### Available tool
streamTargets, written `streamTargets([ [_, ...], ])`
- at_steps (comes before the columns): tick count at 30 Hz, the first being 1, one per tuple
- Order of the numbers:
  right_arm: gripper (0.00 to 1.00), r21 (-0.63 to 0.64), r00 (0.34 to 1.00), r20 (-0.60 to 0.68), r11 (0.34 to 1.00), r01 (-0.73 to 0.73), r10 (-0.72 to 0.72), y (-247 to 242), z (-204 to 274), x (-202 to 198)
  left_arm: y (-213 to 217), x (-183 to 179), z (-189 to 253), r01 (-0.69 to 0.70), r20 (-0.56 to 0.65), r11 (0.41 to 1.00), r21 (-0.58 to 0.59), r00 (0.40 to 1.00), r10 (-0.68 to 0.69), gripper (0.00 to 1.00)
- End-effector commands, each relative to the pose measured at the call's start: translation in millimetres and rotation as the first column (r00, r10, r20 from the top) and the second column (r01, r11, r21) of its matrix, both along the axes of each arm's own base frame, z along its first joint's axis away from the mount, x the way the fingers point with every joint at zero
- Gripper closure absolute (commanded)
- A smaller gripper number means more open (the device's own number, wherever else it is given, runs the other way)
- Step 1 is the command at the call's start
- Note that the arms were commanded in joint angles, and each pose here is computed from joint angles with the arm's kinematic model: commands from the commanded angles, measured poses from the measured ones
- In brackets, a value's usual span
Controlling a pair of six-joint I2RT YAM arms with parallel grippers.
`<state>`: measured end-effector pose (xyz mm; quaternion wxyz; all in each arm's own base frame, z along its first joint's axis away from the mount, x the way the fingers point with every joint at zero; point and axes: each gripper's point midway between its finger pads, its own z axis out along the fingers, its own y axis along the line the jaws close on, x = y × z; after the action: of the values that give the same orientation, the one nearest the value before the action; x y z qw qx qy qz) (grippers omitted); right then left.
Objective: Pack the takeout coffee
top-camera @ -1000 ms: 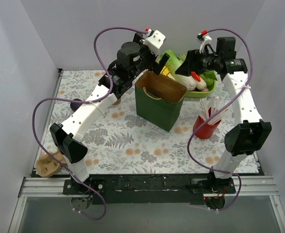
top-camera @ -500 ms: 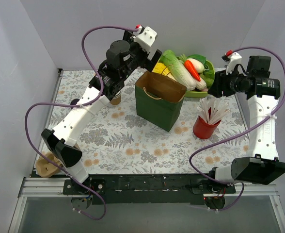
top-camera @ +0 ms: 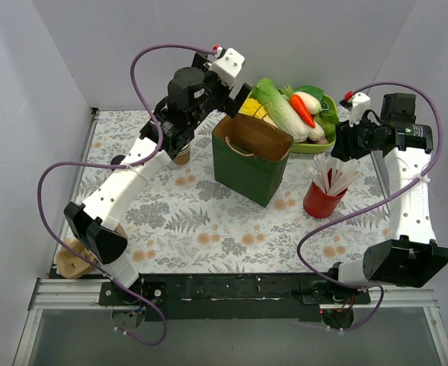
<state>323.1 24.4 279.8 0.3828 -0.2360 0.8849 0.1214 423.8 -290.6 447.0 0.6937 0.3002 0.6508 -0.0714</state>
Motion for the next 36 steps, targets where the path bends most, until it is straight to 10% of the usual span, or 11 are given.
streamTargets([
  [1,0.52,-0.030,0.999,0.031,1.000,-0.007,0.008,-6,-4,16,17,-10,26,-0.019,0.051,1.000,-0.024,0.998,0.020,0.02],
  [21,0.61,-0.037,0.999,-0.028,0.999,0.020,-0.021,-14,-26,36,12,-1,18,-0.019,0.046,1.000,-0.010,0.999,0.020,0.02],
  [36,0.97,-0.024,0.996,0.087,1.000,-0.009,0.011,-8,34,42,8,7,13,-0.018,0.042,1.000,-0.001,0.999,0.018,0.02],
])
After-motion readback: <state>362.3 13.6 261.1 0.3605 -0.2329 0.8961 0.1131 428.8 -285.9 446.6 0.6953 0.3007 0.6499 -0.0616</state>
